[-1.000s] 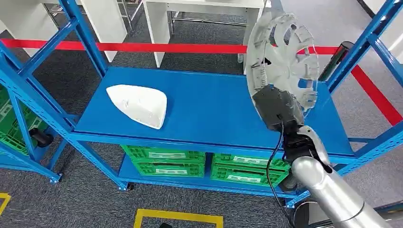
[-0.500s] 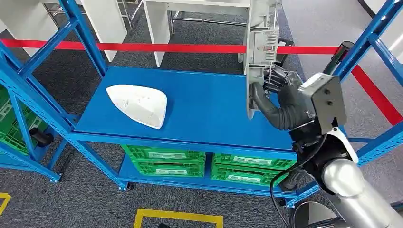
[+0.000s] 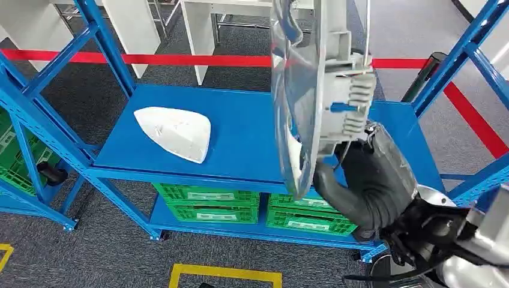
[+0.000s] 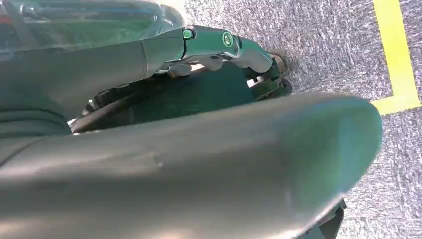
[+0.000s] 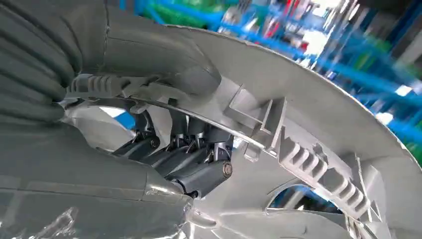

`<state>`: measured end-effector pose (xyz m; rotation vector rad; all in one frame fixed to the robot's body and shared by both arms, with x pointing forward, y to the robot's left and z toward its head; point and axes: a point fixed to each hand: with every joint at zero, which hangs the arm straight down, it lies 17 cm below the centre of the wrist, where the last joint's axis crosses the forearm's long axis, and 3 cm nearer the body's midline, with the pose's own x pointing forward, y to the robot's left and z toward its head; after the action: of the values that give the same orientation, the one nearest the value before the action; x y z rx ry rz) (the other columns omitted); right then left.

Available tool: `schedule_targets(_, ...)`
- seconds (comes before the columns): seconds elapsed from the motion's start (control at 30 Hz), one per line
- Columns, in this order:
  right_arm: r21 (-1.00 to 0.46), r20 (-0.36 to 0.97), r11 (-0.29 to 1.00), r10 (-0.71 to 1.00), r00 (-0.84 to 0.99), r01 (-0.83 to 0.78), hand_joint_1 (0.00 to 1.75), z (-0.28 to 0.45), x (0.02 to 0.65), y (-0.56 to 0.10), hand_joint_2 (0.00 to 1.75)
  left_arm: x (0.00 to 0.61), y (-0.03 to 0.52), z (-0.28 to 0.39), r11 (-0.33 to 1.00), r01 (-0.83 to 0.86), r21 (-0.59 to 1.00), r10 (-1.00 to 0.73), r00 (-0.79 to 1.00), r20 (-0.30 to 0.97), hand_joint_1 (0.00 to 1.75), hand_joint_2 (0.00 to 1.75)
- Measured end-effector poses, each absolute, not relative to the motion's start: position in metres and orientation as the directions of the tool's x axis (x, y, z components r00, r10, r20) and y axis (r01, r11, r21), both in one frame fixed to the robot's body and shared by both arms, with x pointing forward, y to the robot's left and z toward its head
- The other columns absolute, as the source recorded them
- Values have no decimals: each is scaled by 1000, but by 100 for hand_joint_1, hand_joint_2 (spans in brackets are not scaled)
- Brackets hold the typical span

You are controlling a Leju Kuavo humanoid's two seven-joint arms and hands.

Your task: Take the parts from the cabinet and place them on the table.

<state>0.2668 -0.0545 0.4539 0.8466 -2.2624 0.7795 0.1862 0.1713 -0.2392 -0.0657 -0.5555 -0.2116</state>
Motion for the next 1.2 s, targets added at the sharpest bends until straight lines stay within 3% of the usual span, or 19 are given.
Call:
schedule_targets(0.5, -286, 685, 462, -515, -516, -840, 175, 439, 205, -42, 175, 185, 174, -240, 977, 215, 0, -183, 828, 530, 0, 175)
schedule_targets(1.2, -260, 702, 436, -528, -478, -862, 175, 431, 200, -40, 175, 184, 176, -241, 980, 199, -2, -170, 841, 514, 0, 175)
